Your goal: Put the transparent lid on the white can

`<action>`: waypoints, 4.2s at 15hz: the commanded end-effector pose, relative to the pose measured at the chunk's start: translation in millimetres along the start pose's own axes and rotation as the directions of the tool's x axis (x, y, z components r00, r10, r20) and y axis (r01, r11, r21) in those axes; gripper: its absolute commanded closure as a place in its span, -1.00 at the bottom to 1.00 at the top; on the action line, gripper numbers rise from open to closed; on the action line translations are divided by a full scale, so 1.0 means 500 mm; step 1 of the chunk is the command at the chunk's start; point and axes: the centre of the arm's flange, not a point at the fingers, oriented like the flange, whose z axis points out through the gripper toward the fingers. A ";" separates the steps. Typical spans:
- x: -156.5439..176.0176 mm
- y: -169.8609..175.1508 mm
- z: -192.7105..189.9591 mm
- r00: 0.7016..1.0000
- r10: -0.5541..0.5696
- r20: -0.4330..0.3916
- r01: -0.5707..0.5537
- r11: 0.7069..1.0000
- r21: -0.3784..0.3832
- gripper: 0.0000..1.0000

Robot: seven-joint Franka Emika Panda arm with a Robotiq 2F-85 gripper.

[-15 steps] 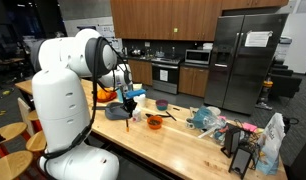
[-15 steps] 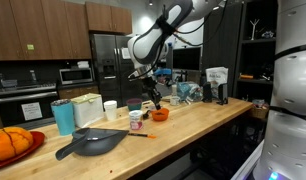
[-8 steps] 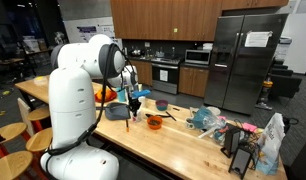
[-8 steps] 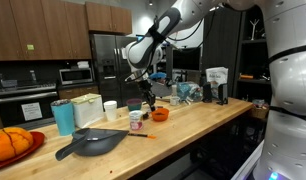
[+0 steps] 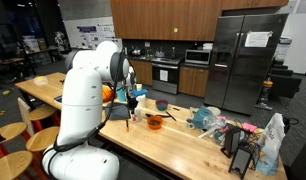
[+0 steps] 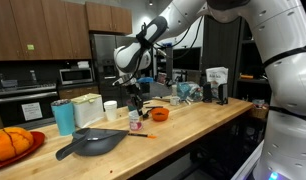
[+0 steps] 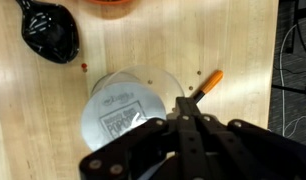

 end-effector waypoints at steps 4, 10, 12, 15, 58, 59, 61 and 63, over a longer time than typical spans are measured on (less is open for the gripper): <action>0.047 0.040 -0.018 0.999 -0.050 0.012 0.050 0.999 -0.003 1.00; 0.036 0.045 -0.021 0.999 -0.048 0.012 0.048 0.999 0.003 1.00; 0.036 0.045 -0.020 0.999 -0.051 0.014 0.051 0.999 0.005 1.00; 0.043 0.046 -0.018 0.998 -0.060 0.020 0.059 0.998 0.008 1.00; 0.061 0.043 -0.035 0.992 -0.097 0.083 0.095 0.995 0.024 -0.92; 0.060 0.042 -0.035 0.992 -0.096 0.084 0.094 0.995 0.024 -0.98; 0.059 0.039 -0.037 0.992 -0.096 0.087 0.094 0.995 0.023 -1.00; 0.059 0.036 -0.041 0.991 -0.096 0.090 0.095 0.995 0.021 -1.00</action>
